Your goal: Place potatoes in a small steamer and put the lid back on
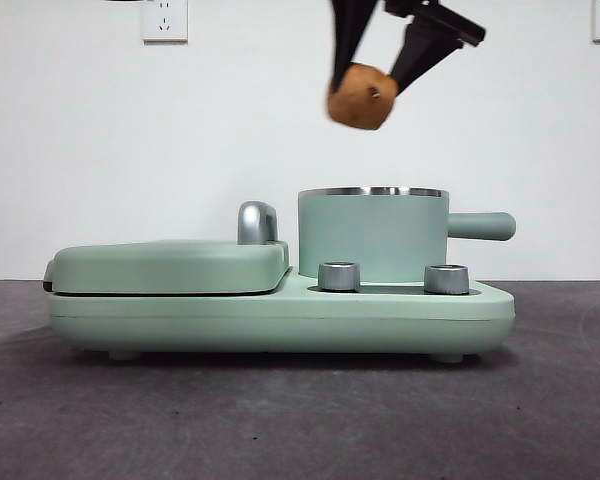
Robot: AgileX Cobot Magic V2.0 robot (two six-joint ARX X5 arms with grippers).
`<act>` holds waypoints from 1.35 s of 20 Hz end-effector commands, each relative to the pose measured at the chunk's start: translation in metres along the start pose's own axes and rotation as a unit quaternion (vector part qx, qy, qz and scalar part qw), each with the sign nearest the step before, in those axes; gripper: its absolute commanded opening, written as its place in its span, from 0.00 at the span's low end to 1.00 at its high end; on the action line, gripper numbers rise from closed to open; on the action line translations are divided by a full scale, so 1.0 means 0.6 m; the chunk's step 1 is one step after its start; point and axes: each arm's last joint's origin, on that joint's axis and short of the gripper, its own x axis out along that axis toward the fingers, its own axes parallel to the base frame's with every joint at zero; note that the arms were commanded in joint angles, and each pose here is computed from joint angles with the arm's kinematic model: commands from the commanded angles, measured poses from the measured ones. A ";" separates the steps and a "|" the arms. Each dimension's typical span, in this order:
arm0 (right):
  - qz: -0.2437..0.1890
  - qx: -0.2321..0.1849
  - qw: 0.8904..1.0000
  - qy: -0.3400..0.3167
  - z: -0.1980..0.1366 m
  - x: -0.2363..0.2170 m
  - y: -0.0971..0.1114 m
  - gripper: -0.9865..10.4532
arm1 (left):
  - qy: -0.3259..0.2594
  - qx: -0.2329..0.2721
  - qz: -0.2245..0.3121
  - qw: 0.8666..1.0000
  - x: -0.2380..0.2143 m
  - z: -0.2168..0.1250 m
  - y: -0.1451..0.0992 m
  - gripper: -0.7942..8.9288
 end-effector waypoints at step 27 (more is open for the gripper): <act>-0.126 -0.013 0.990 0.066 0.033 -0.054 -0.057 0.53 | -0.007 -0.005 -0.006 1.000 0.086 0.037 0.016 0.10</act>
